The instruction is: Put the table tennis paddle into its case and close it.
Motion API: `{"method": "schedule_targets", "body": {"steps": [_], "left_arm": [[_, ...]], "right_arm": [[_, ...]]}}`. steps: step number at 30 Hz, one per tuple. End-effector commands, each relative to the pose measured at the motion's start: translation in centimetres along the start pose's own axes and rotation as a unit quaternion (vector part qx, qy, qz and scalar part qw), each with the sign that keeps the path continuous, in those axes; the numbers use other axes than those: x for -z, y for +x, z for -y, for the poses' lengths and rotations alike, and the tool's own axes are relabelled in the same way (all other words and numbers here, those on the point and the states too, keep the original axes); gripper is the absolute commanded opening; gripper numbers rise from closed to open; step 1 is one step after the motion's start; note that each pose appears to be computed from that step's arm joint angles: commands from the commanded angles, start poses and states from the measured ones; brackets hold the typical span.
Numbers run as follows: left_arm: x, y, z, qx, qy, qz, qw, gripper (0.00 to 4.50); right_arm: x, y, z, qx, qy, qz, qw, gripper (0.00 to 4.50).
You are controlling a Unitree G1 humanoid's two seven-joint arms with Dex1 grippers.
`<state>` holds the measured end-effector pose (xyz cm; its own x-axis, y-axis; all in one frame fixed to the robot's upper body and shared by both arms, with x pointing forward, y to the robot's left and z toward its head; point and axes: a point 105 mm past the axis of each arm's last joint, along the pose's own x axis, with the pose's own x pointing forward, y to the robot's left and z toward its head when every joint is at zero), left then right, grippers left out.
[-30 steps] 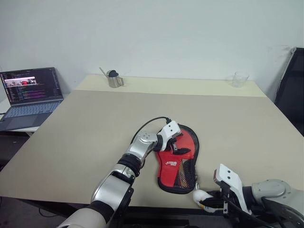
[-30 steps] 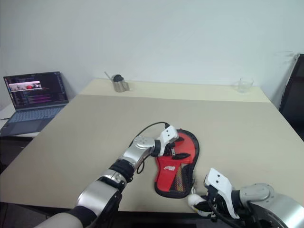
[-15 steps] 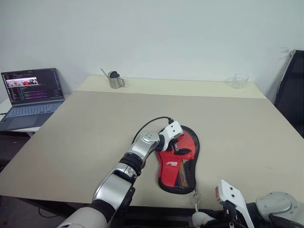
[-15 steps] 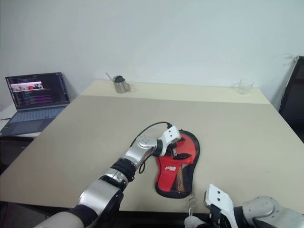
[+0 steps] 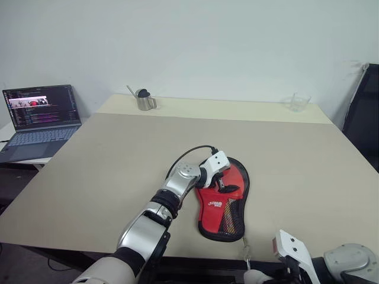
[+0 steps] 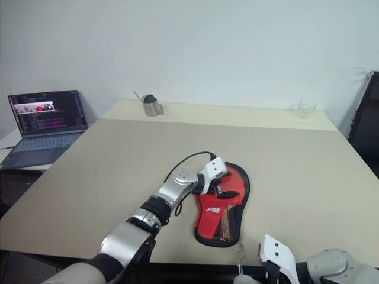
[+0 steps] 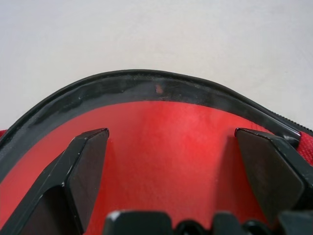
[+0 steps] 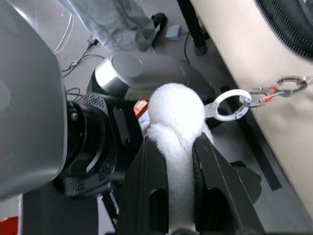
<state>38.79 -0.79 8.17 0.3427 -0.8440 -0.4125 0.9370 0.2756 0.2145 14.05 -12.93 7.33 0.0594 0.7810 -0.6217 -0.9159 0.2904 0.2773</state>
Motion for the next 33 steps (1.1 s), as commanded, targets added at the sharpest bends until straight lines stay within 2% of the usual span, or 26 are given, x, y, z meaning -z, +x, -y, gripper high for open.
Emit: {"method": "schedule_targets", "body": {"steps": [1,5,8,14,20,24,28,33], "left_arm": [[3.9,0.2,1.2,0.010,-0.015,-0.073,0.997,4.50],[4.1,0.2,1.2,0.010,-0.016,-0.075,0.997,4.50],[4.1,0.2,1.2,0.009,-0.015,-0.075,0.997,4.50],[3.8,0.2,1.1,0.010,-0.009,-0.071,0.997,4.50],[2.8,0.0,0.0,-0.016,-0.022,-0.047,0.999,4.50],[1.7,-0.8,-1.0,-0.032,-0.031,-0.015,0.999,4.50],[-0.6,-3.2,-2.4,-0.023,-0.030,0.048,0.998,4.50],[-3.5,-6.8,-2.8,0.004,0.008,0.111,0.994,4.50]], "right_arm": [[-0.4,0.0,-1.4,-0.030,-0.018,0.001,0.999,0.20],[-0.1,0.1,-1.1,-0.022,-0.023,-0.007,0.999,0.20],[0.0,0.0,0.8,0.034,-0.032,-0.015,0.999,0.20],[0.2,-0.3,1.4,0.035,-0.031,-0.019,0.999,2.17],[0.0,-2.9,4.3,0.099,-0.049,-0.027,0.994,4.20],[-0.6,-5.7,6.8,0.148,-0.058,-0.027,0.987,4.20],[-2.4,-9.1,9.5,0.191,-0.089,-0.025,0.977,4.20],[-4.0,-11.3,12.0,0.215,-0.107,-0.012,0.971,4.20]]}}
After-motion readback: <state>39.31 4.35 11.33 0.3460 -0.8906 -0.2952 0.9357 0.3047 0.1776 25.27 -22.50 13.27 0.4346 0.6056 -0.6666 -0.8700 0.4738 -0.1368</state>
